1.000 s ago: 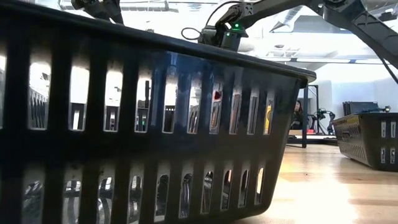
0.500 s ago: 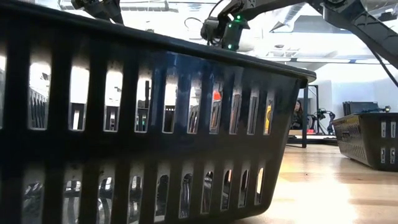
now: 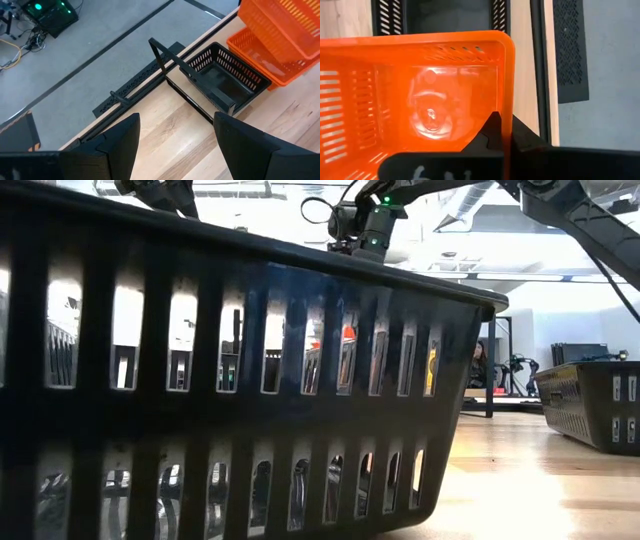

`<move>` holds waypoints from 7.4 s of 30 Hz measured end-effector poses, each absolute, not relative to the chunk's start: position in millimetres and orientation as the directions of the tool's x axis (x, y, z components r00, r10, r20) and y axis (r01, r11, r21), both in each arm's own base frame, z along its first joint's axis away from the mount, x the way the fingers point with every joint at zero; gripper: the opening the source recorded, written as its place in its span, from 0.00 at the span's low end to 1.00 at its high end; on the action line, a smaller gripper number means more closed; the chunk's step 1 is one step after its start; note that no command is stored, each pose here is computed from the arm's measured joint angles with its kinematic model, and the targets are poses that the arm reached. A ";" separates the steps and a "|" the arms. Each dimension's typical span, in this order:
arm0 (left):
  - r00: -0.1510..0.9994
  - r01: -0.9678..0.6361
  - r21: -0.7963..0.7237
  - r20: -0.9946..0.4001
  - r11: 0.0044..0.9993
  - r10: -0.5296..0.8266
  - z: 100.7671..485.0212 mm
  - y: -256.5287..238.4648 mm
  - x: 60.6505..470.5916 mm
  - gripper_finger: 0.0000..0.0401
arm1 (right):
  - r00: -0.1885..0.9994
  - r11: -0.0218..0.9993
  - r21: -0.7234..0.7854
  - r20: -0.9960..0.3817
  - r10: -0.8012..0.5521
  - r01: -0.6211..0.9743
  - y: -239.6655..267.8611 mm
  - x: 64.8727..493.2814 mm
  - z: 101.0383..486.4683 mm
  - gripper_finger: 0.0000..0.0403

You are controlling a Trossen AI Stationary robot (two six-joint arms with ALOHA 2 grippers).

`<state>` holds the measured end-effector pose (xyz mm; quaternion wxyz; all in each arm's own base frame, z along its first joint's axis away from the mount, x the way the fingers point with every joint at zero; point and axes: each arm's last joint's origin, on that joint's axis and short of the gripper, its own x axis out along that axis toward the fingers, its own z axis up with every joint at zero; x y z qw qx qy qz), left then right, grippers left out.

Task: Stack baskets on shelf by color
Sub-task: Stack the orange bin on top of the other orange bin on the shelf, then stack the left black bin on top of the other black bin on the shelf

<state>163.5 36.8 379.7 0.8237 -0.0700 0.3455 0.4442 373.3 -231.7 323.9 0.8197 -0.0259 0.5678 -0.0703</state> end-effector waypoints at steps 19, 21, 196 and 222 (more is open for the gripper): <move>0.367 -0.781 0.191 -0.631 0.595 0.683 379.7 36.8 163.5 0.60 | 0.360 0.992 0.079 -0.932 0.038 0.098 -243.0 373.5 294.7 0.01; 0.367 -0.781 0.191 -0.631 0.595 0.683 379.7 36.8 163.5 0.60 | 0.355 0.992 0.090 -0.933 0.053 0.088 -244.1 378.4 286.2 0.01; 0.178 -0.341 -0.158 -0.979 0.927 -0.101 185.0 -117.2 346.6 0.00 | 0.915 0.982 -0.185 -0.402 -0.035 -0.043 -3.0 249.8 540.9 0.33; 0.377 -0.411 0.297 -0.805 0.862 0.458 446.2 32.6 264.2 0.00 | 0.915 0.956 -0.279 -0.354 -0.192 0.092 -34.9 232.7 550.0 0.33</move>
